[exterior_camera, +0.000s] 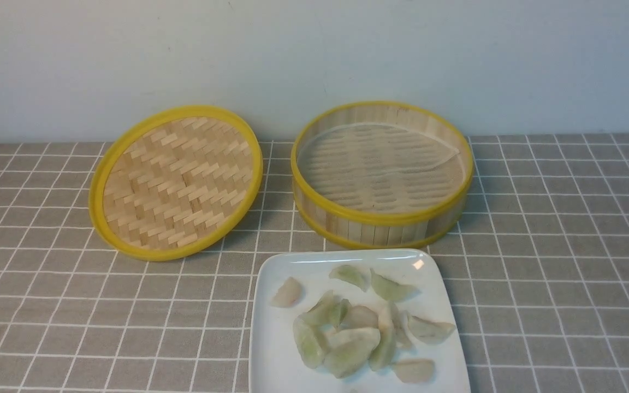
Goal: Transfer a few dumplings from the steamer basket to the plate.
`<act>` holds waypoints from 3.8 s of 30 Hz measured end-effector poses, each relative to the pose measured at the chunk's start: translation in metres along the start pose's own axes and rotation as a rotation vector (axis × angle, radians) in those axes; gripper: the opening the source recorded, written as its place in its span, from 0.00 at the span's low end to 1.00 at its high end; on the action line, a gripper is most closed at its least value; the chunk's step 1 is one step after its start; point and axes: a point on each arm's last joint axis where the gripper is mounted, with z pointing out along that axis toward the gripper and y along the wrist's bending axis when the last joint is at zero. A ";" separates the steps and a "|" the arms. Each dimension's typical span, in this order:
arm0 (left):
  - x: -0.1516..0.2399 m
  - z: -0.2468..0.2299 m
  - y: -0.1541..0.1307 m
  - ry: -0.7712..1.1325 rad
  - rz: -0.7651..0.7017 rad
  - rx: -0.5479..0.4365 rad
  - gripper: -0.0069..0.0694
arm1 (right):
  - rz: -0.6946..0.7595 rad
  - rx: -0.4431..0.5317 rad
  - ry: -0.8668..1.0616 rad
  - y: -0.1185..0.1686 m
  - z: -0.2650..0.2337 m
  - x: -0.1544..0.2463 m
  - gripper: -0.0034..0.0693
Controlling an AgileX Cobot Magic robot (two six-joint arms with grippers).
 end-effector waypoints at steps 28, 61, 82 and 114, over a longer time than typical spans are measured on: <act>0.020 0.003 -0.001 0.189 -0.010 0.024 0.08 | 0.090 0.122 -0.231 -0.016 -0.019 0.061 0.03; 0.146 0.012 0.032 -0.084 0.169 -0.265 0.08 | 0.093 0.121 -0.232 -0.016 -0.019 0.061 0.03; 0.267 0.027 0.044 0.014 0.079 -0.384 0.08 | 0.093 0.121 -0.231 -0.016 -0.019 0.061 0.03; 0.267 0.027 0.044 0.013 0.077 -0.383 0.08 | -0.038 0.085 -0.197 -0.015 -0.008 0.078 0.03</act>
